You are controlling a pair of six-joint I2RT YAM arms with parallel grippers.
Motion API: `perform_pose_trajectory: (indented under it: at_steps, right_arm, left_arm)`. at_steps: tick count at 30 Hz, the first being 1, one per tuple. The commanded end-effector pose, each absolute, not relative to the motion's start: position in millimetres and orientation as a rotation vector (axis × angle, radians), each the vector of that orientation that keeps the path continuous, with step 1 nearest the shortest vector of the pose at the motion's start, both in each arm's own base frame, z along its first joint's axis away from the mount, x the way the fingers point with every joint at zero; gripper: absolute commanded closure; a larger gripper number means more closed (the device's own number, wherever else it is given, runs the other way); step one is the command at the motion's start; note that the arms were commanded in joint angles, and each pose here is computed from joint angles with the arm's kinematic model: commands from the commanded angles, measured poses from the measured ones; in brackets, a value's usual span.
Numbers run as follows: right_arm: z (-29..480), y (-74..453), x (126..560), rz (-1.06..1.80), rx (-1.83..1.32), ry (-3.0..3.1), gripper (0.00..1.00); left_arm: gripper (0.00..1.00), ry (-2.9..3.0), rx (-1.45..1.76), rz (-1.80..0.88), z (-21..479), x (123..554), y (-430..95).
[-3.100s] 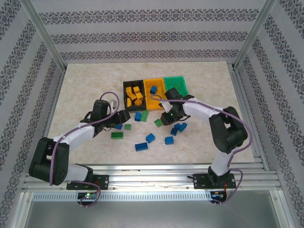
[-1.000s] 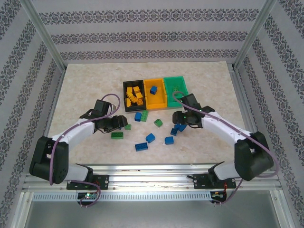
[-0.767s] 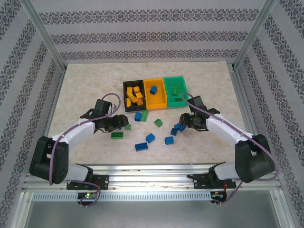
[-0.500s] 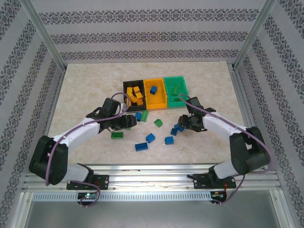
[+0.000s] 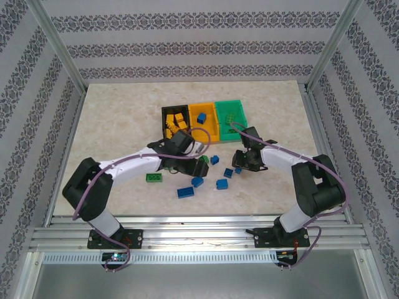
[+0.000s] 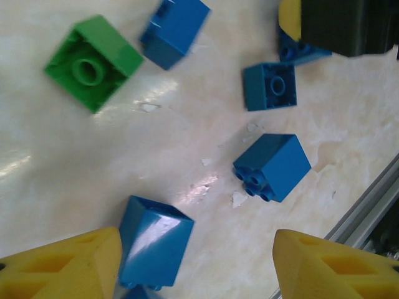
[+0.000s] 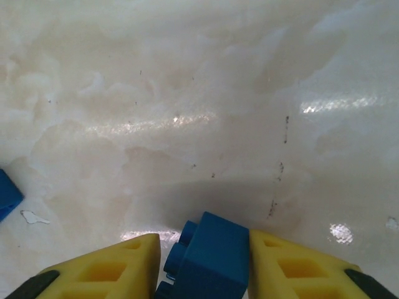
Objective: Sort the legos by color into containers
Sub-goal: Pick up the lego from the middle-right of the table, then pick up the lego from the middle-left of the table, then place the lego in the container.
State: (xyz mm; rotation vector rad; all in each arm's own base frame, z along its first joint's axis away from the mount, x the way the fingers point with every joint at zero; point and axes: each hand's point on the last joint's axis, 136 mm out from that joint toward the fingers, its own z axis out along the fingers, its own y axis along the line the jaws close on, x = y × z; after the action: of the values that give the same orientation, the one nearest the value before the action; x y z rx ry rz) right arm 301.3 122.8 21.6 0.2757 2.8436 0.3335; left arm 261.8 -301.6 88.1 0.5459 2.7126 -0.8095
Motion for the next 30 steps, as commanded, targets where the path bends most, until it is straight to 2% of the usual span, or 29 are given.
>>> perform_pose_trajectory:
  at_steps: [1, 4, 8, 19, 25, 27, 30]
  right_arm:
    - [21, 119, 296, 0.353, 0.288, 2.846, 0.71]
    - [24, 116, 295, 0.369, 0.298, 2.833, 0.82]
    - [41, 119, 303, 0.408, 0.267, 2.786, 0.88]
    - [130, 170, 390, 0.583, 0.083, 2.573, 0.87]
    - [148, 218, 432, 0.676, -0.017, 2.53, 0.83]
    - [145, 236, 445, 0.69, -0.056, 2.532, 0.81]
    - [138, 249, 461, 0.677, -0.08, 2.535, 0.75]
  left_arm:
    - [0.35, 2.766, 0.68, -0.695, 76, 249, -297]
    - [0.35, 2.797, 0.691, -0.656, 67, 247, -293]
    - [0.35, 2.821, 0.712, -0.571, 59, 245, -282]
    - [0.38, 2.865, 0.73, -0.518, 40, 244, -286]
    - [0.43, 2.873, 0.745, -0.454, 31, 246, -285]
    - [0.46, 2.874, 0.748, -0.41, 28, 249, -281]
    - [0.61, 2.87, 0.744, -0.384, 31, 253, -280]
